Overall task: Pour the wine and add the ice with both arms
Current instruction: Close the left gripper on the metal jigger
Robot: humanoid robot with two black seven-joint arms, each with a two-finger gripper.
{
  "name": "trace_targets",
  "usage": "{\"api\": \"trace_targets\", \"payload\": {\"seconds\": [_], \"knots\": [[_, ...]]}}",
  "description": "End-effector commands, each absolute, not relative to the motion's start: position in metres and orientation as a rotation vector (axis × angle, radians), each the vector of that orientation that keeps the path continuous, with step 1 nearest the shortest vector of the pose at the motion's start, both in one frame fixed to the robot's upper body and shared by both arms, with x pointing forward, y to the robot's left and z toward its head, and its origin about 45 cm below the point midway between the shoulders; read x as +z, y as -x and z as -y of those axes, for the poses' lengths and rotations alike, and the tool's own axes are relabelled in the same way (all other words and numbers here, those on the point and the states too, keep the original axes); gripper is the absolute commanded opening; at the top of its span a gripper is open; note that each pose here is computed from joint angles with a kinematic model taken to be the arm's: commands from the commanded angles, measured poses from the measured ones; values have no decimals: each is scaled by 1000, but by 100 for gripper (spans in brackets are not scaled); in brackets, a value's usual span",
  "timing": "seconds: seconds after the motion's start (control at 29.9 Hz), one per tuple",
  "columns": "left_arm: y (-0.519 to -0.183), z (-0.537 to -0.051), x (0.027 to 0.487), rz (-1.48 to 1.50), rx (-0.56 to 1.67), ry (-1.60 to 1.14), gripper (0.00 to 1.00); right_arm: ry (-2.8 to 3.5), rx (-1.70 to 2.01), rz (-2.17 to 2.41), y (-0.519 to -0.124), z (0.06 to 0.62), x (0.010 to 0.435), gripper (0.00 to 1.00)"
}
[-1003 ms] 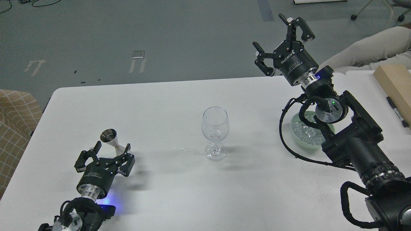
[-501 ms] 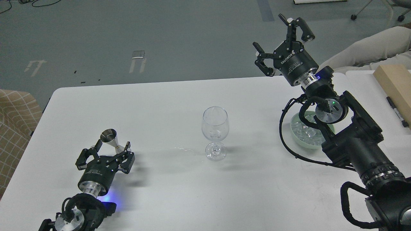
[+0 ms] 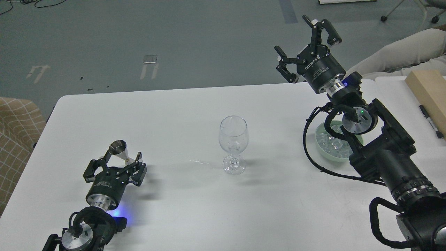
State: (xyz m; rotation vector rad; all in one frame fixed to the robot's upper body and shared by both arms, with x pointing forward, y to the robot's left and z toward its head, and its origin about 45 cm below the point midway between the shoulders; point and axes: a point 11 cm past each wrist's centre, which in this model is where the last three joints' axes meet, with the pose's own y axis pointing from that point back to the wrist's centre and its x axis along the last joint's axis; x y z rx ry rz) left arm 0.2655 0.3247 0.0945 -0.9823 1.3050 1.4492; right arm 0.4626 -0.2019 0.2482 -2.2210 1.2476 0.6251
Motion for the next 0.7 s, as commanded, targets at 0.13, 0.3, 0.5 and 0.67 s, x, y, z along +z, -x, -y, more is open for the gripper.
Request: {"api": "trace_targets", "payload": {"seconds": [0.13, 0.3, 0.5, 0.67], "knots": [[-269, -325, 96, -1299, 1444, 988, 70, 2221, 624, -1246, -463, 202, 249, 99], [-269, -324, 97, -1295, 1437, 988, 63, 2221, 624, -1246, -463, 202, 249, 99], [-269, -324, 97, -1298, 1436, 985, 54, 2221, 624, -1246, -463, 202, 249, 99], [-269, -324, 97, -1299, 1439, 985, 48, 2222, 623, -1245, -463, 202, 249, 99]]}}
